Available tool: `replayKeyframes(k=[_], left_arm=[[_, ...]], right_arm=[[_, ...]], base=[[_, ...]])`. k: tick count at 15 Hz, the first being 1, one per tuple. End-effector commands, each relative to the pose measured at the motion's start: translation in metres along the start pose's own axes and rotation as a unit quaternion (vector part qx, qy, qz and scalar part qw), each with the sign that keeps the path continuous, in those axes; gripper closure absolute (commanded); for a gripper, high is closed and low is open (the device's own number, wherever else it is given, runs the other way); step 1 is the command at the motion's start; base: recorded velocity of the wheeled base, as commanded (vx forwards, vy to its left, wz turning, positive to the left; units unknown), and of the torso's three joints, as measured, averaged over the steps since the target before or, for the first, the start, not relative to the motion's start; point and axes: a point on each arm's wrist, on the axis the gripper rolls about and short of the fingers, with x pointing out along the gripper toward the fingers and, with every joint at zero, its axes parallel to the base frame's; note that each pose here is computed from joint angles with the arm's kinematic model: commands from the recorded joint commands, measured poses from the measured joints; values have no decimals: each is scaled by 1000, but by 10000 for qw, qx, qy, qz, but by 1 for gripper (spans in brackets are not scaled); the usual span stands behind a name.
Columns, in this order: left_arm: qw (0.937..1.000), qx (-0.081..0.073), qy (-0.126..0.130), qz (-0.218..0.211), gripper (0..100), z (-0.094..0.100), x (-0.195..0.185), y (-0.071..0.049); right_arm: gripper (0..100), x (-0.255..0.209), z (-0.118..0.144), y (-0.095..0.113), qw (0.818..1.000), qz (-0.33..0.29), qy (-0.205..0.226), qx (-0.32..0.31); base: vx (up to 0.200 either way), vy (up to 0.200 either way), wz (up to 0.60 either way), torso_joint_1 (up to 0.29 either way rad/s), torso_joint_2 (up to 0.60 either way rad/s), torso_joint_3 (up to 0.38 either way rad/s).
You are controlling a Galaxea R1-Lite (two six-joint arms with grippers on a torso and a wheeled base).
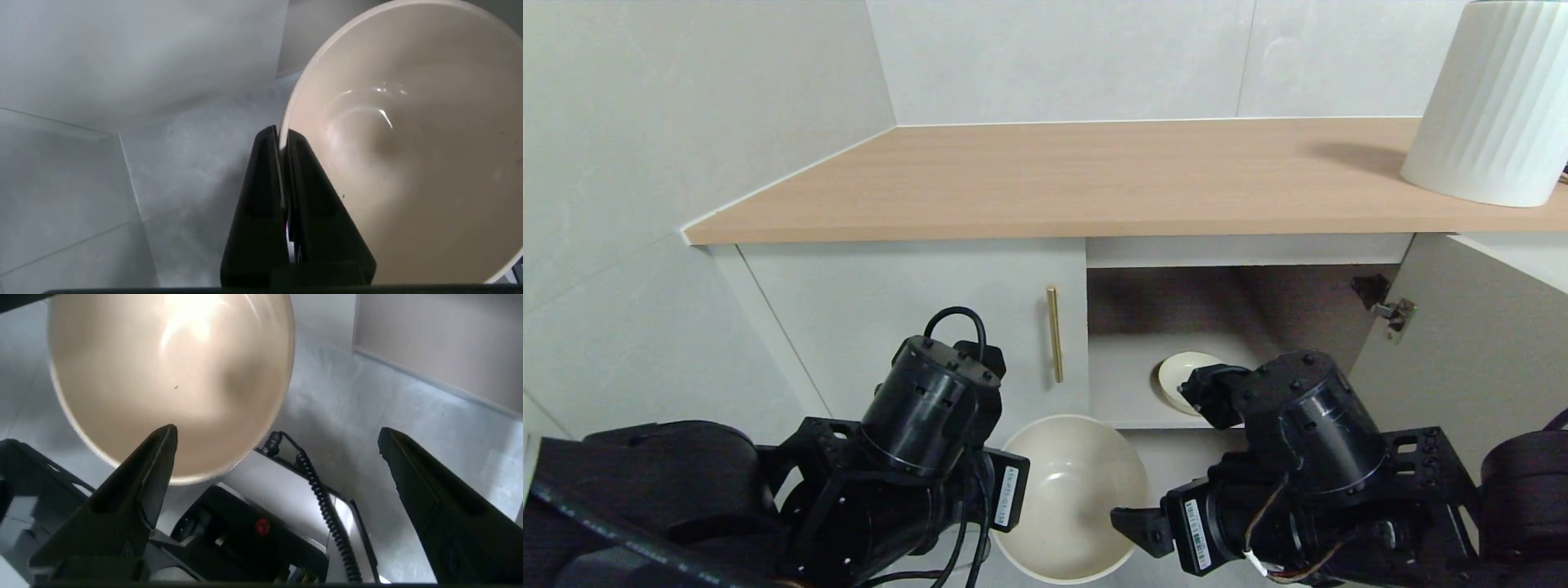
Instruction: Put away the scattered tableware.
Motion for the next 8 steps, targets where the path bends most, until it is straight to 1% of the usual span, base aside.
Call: replayKeyframes(k=[1, 2, 8], left_arm=[[10000, 15, 1, -14, 100, -1, 0, -1], [10000, 15, 1, -14, 100, -1, 0, -1], [10000, 32, -49, -47, 100, -1, -4, -3]], right_arm=[[0, 10, -3, -1, 9999, -55, 95, -9], [100, 11, -4, -1, 9999, -58, 102, -10], [100, 14, -4, 0, 10000, -36, 87, -4]], base=[[0, 0, 0, 0, 0, 0], [0, 0, 0, 0, 0, 0], [0, 0, 0, 0, 0, 0]])
